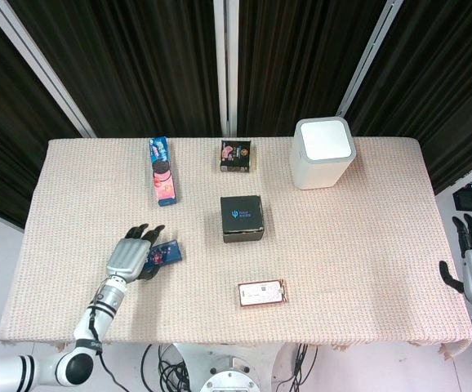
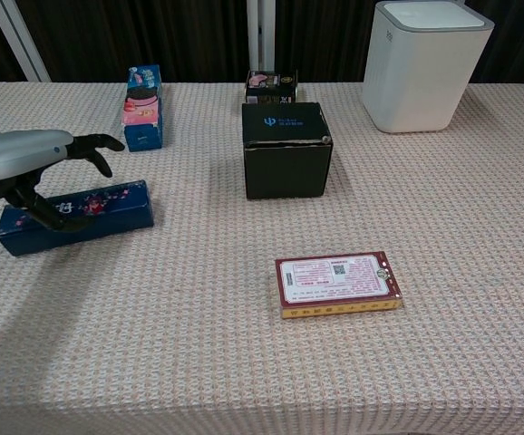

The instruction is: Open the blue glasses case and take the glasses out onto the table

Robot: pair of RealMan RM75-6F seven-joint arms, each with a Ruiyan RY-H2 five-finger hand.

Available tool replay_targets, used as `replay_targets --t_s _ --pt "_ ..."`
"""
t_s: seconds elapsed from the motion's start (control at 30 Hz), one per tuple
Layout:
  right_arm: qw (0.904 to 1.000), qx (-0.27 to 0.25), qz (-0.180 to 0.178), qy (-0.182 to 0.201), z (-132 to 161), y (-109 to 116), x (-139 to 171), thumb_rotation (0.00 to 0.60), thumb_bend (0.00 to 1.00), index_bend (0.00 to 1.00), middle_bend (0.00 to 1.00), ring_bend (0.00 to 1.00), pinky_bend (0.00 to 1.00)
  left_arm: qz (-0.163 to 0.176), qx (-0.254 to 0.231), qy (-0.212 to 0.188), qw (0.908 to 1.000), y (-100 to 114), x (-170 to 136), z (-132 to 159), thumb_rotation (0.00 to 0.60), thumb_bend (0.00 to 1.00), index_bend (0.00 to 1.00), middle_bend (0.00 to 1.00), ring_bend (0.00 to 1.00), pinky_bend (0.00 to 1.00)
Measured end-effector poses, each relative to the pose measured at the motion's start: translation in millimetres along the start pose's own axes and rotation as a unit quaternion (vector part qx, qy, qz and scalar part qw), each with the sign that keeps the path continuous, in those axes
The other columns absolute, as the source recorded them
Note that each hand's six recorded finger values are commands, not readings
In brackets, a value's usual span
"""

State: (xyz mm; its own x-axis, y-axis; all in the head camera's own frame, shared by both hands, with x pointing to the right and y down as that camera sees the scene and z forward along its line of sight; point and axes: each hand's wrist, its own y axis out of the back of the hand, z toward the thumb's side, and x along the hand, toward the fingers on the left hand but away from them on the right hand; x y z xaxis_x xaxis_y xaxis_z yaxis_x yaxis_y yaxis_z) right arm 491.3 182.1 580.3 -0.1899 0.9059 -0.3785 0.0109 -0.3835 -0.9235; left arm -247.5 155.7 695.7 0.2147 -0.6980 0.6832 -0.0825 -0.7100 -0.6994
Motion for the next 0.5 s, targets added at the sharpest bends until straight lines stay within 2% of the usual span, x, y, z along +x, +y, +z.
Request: replay_targets --t_s 0.5 --pt "1.0 0.001 0.006 0.0 -1.5 -1.9 -0.8 0.6 0.33 0.0 0.0 0.0 0.0 -0.006 -0.014 0.008 0.9999 1.4 -1.1 -2.0 0.6 0.36 0.03 0.29 0.11 0.15"
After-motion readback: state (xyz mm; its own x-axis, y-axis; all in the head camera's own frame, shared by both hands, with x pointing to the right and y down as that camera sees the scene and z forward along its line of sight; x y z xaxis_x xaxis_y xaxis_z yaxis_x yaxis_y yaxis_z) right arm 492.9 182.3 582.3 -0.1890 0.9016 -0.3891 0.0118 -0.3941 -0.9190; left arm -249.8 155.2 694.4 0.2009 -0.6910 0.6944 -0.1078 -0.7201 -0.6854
